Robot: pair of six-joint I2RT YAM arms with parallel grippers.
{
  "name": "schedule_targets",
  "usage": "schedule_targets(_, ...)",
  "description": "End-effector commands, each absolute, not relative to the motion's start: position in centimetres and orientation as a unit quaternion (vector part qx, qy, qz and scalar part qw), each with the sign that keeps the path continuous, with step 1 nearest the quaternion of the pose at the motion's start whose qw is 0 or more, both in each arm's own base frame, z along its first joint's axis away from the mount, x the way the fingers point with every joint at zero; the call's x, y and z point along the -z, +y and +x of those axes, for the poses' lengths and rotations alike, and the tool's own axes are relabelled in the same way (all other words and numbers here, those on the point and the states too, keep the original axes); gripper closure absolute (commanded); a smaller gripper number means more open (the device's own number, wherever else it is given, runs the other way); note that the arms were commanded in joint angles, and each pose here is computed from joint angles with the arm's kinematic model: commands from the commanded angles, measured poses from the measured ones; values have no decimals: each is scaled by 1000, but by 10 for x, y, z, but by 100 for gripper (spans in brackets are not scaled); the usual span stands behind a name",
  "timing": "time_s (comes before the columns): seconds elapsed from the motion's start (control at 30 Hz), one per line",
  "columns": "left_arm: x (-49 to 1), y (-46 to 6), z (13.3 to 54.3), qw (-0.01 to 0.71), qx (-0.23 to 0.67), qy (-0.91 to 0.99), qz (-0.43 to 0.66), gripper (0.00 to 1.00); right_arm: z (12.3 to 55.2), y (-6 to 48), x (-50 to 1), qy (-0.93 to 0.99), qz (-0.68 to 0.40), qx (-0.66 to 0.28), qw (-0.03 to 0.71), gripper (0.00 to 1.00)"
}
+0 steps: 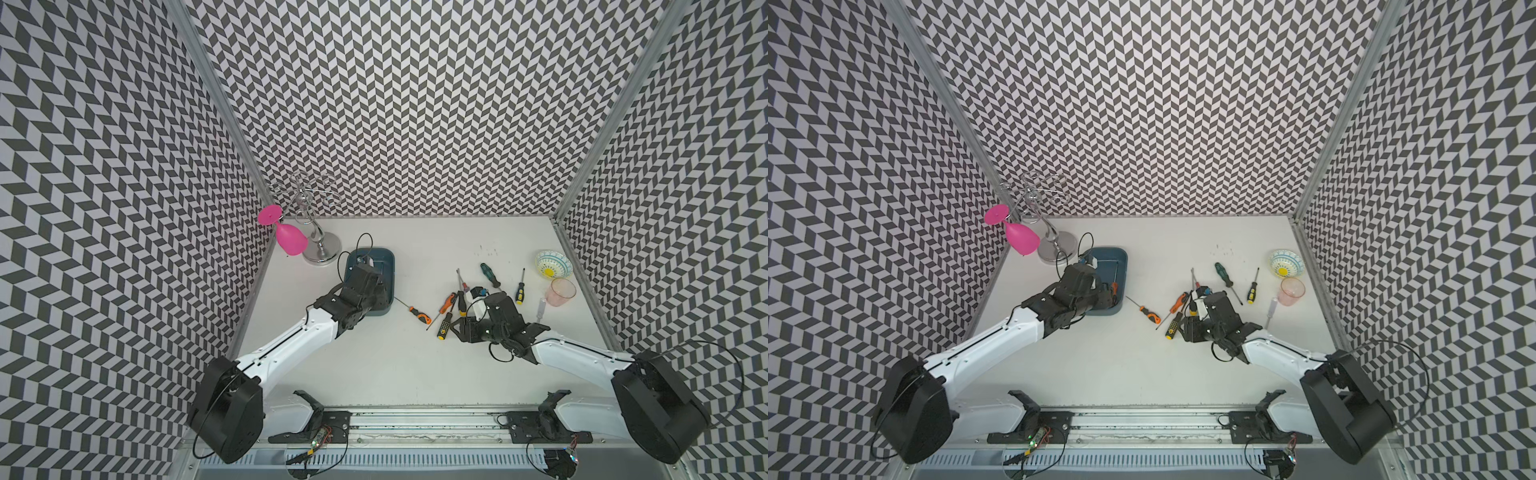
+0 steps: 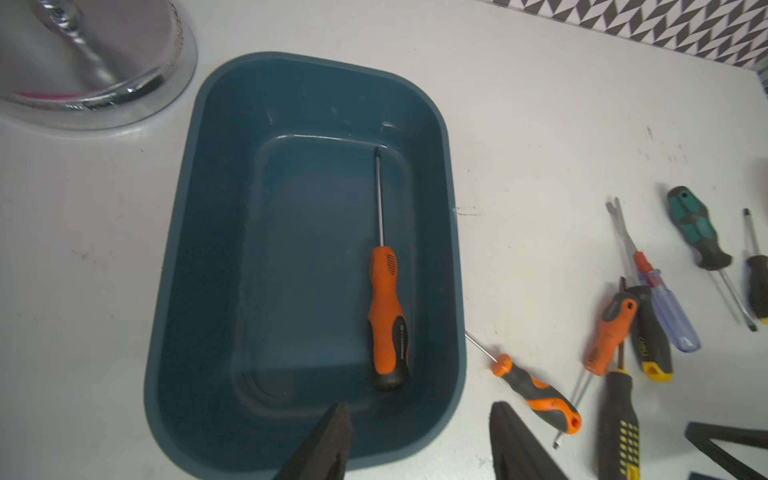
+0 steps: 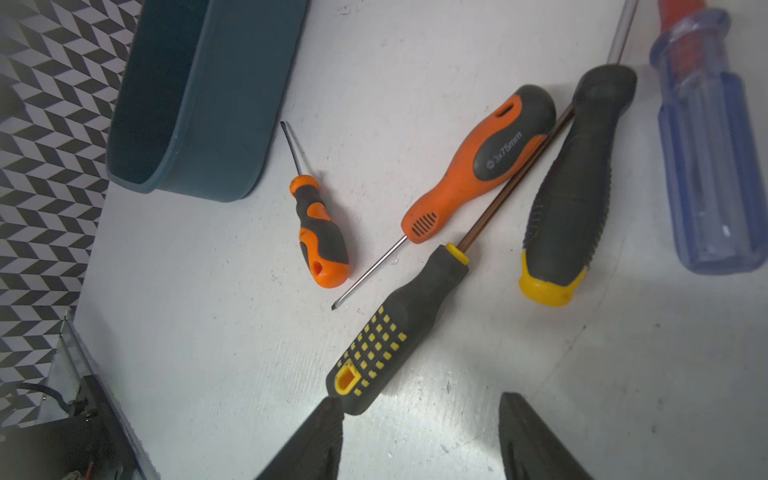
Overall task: Put the screwdriver on the desktop into the storage box
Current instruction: Pick up the screwdriver from the center of the board.
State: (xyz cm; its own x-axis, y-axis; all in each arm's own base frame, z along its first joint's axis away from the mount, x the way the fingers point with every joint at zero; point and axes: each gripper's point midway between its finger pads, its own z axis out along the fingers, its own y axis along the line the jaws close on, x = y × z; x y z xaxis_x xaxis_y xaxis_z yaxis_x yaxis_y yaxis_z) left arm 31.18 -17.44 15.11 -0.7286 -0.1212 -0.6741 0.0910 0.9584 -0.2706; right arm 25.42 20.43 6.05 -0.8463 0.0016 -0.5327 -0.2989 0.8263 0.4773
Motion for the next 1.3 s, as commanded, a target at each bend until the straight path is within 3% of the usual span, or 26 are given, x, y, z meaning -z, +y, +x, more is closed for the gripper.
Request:
schedule_targets(0.0,-162,-194,293,369,201,907,-6,42,261,207,-76,911,-86,-282,287,37)
schedule_targets(0.27,-145,-252,256,326,270,906,24,40,265,205,-82,912,-83,-274,293,37)
schedule_targets(0.37,-138,-275,251,309,281,908,38,35,263,202,-81,913,-81,-270,295,37)
schedule_targets(0.57,-119,-304,249,270,291,917,37,35,264,187,-80,918,-62,-240,308,36)
schedule_targets(1.27,-46,-325,282,207,169,964,-8,41,261,175,-80,913,-46,-239,327,35)
